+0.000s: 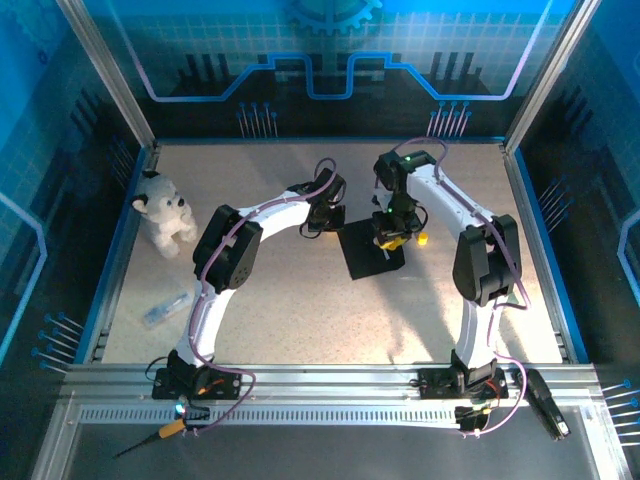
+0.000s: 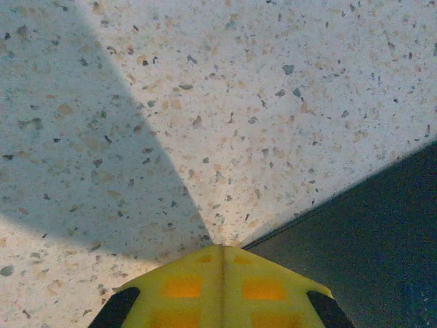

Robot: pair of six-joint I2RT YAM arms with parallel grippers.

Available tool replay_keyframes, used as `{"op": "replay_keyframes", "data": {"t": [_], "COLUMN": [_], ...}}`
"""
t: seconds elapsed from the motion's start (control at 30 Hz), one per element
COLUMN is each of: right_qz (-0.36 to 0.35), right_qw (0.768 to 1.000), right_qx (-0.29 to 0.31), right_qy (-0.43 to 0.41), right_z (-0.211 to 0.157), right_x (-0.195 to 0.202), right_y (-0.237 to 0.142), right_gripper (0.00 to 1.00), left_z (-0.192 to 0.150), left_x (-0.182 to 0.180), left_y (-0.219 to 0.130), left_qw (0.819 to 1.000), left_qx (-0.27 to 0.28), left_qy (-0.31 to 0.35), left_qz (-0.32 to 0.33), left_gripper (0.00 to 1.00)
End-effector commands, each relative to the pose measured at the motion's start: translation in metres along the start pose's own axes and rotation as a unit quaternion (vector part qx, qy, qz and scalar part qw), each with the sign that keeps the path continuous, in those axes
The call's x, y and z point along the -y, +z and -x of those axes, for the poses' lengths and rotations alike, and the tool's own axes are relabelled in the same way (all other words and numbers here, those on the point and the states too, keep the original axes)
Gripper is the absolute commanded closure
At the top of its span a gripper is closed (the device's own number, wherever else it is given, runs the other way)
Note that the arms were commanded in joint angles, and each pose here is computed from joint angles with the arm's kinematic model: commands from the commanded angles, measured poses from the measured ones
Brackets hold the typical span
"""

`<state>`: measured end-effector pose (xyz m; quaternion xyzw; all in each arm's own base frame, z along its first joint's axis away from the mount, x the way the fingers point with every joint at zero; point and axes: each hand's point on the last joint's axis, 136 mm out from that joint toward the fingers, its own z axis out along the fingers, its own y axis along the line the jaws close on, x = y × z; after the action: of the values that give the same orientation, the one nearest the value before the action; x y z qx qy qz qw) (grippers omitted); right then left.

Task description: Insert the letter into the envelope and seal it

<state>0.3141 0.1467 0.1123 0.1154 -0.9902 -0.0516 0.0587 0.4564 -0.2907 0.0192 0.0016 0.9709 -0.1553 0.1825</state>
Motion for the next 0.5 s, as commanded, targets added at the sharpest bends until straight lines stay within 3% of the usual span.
{"op": "replay_keyframes", "data": {"t": [0.0, 0.47], "right_qz": [0.012, -0.009], "right_qw": [1.0, 0.998], "right_qx": [-0.028, -0.064], "right_qy": [-0.01, -0.01], "right_z": [-0.021, -0.031], "right_x": [-0.004, 0.003], "right_y": [0.0, 0.032], "right_gripper": [0.99, 0.99], "left_z": [-0.014, -0.013], "left_x": [-0.009, -0.008], "left_y": [-0.006, -0.006], "left_qw": [1.0, 1.0], "left_qx": [-0.023, -0.022], "left_qy": [0.008, 0.01], "left_qz": [0.015, 0.013], "left_gripper": [1.0, 1.0]}}
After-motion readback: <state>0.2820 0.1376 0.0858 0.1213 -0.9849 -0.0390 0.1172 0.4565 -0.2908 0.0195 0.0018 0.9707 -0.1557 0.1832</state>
